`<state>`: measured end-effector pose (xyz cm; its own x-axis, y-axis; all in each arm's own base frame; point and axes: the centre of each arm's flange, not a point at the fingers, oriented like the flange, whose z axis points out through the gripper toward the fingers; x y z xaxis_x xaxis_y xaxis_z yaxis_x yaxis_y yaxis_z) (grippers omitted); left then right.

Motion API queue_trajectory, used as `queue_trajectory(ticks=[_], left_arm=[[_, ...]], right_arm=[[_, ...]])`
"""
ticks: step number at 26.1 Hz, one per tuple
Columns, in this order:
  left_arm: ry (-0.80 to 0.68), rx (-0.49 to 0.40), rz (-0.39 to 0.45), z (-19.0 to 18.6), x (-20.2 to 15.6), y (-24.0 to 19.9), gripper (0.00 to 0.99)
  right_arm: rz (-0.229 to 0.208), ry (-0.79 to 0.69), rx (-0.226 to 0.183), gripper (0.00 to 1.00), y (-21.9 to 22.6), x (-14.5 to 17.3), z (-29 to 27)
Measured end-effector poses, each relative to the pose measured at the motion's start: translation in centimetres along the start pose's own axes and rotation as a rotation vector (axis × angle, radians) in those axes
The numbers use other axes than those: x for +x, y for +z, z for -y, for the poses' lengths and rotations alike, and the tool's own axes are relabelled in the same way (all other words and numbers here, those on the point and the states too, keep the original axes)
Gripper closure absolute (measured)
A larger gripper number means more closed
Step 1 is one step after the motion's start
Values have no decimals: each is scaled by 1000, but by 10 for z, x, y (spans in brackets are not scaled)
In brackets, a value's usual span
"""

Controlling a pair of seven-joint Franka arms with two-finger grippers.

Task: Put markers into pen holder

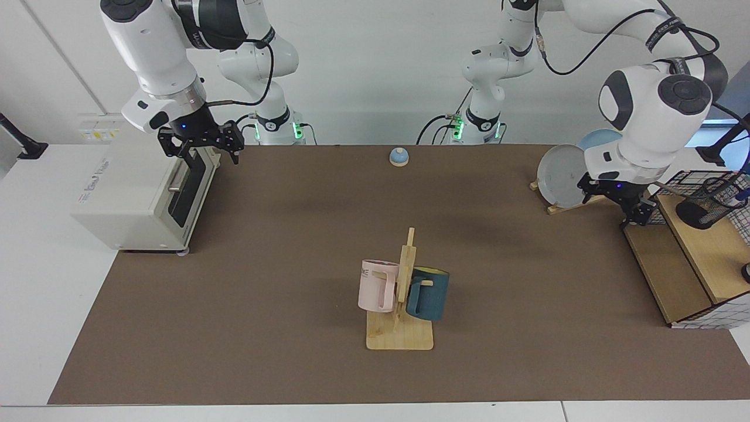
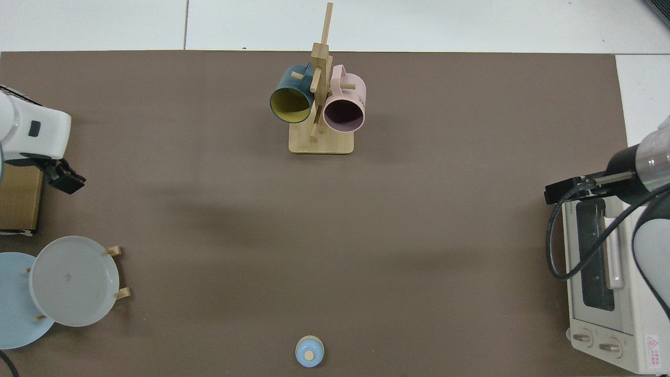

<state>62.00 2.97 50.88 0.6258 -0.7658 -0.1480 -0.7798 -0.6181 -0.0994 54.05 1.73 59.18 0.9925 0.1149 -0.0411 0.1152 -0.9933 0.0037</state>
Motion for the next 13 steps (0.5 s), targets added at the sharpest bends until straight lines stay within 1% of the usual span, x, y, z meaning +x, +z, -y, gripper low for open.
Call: queue_trajectory(ticks=[4, 6, 10, 13], left_arm=[[-169, 1, -8, -27, 33, -6, 0], [-232, -16, -21, -36, 42, -8, 0], [-343, -61, -46, -36, 40, -9, 0], [-406, -80, -49, -35, 35, -12, 0]], right_arm=[[0, -1, -1, 0, 0, 0, 0], [-1, -1, -1, 0, 0, 0, 0], [-15, 2, -2, 0, -1, 1, -2], [-12, 3, -2, 0, 1, 1, -3]])
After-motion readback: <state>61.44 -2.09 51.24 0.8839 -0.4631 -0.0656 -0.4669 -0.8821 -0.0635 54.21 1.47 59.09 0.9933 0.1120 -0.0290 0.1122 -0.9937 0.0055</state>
